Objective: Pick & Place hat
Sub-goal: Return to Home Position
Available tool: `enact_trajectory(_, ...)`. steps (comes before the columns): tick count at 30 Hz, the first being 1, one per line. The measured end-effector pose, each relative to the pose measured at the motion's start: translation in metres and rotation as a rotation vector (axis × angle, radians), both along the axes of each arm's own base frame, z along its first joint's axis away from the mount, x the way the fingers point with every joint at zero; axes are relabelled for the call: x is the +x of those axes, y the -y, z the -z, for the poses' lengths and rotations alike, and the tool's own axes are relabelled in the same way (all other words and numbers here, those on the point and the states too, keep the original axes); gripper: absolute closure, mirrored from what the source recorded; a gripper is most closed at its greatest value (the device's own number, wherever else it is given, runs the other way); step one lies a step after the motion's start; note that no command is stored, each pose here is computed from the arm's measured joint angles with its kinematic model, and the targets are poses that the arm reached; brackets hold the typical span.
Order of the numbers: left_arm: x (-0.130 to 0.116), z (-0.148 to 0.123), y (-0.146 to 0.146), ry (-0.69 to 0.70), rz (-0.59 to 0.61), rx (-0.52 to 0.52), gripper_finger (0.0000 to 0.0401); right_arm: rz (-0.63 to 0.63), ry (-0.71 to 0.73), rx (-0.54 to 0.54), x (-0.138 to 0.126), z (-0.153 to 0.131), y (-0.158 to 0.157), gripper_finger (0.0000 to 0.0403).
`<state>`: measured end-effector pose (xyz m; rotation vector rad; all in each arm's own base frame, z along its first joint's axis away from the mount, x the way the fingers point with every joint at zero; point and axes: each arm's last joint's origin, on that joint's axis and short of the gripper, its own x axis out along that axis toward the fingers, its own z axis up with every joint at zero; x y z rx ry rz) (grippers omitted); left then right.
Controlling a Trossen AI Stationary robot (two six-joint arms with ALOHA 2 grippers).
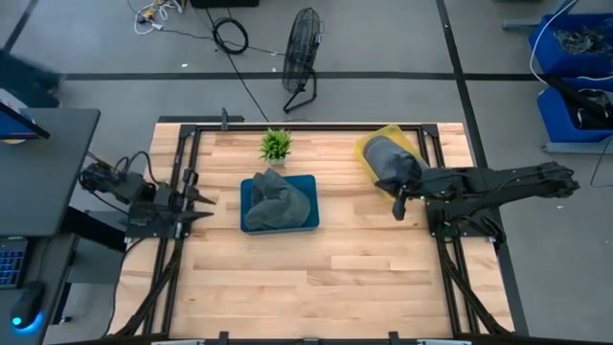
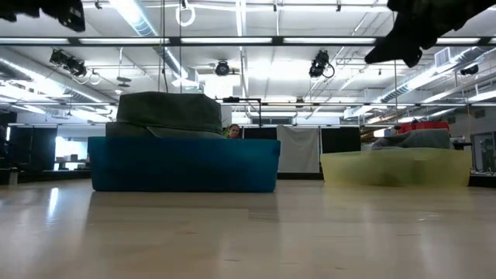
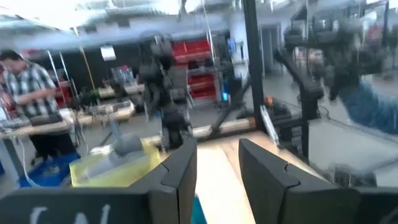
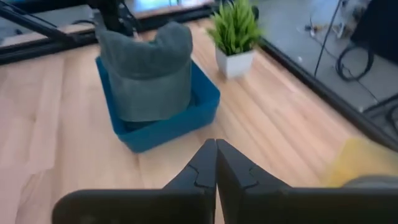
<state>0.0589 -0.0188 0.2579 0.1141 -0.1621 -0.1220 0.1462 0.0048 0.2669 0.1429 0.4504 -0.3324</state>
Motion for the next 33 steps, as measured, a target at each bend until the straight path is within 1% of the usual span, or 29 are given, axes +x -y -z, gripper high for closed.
enact_trajectory(1, 0.002, 0.005, 0.001, -0.017, -0.001, 0.009, 0.0277, -0.009, 0.010, -0.014, -0.003, -0.002, 0.000, 0.0394)
enact_trajectory(3, 0.007, 0.008, 0.003, 0.013, -0.008, 0.004, 0.0277, -0.011, 0.039, -0.034, -0.009, -0.006, 0.001, 0.0394)
enact_trajectory(6, 0.013, 0.021, 0.005, 0.005, -0.020, 0.022, 0.0277, 0.009, 0.084, -0.046, -0.017, -0.012, 0.003, 0.0394)
enact_trajectory(9, 0.017, 0.028, 0.006, 0.048, -0.031, 0.012, 0.0277, 0.001, 0.111, -0.064, -0.021, -0.010, 0.003, 0.0394)
enact_trajectory(12, 0.024, 0.046, 0.008, 0.012, -0.038, 0.017, 0.0277, -0.022, 0.132, -0.091, -0.018, 0.004, 0.003, 0.0394)
enact_trajectory(15, 0.027, 0.052, 0.007, 0.034, -0.055, 0.006, 0.0277, -0.034, 0.170, -0.115, -0.014, 0.022, 0.002, 0.0394)
enact_trajectory(18, 0.029, 0.059, 0.006, 0.016, -0.079, 0.014, 0.0277, -0.042, 0.193, -0.137, -0.012, 0.038, 0.002, 0.0394)
enact_trajectory(20, 0.030, 0.061, 0.005, 0.011, -0.091, -0.005, 0.0277, -0.058, 0.204, -0.131, -0.011, 0.048, 0.001, 0.0394)
enact_trajectory(23, 0.033, 0.072, 0.004, -0.031, -0.104, -0.046, 0.0277, -0.110, 0.246, -0.089, -0.010, 0.061, -0.001, 0.0394)
enact_trajectory(25, 0.035, 0.079, 0.003, -0.048, -0.112, -0.068, 0.0277, -0.128, 0.266, -0.085, -0.010, 0.069, -0.001, 0.0394)
enact_trajectory(28, 0.036, 0.084, 0.002, -0.083, -0.128, -0.084, 0.0277, -0.135, 0.281, -0.099, -0.010, 0.077, -0.001, 0.0394)
enact_trajectory(33, 0.036, 0.083, -0.002, -0.067, -0.166, -0.064, 0.0277, -0.151, 0.266, -0.095, -0.011, 0.084, -0.002, 0.0394)
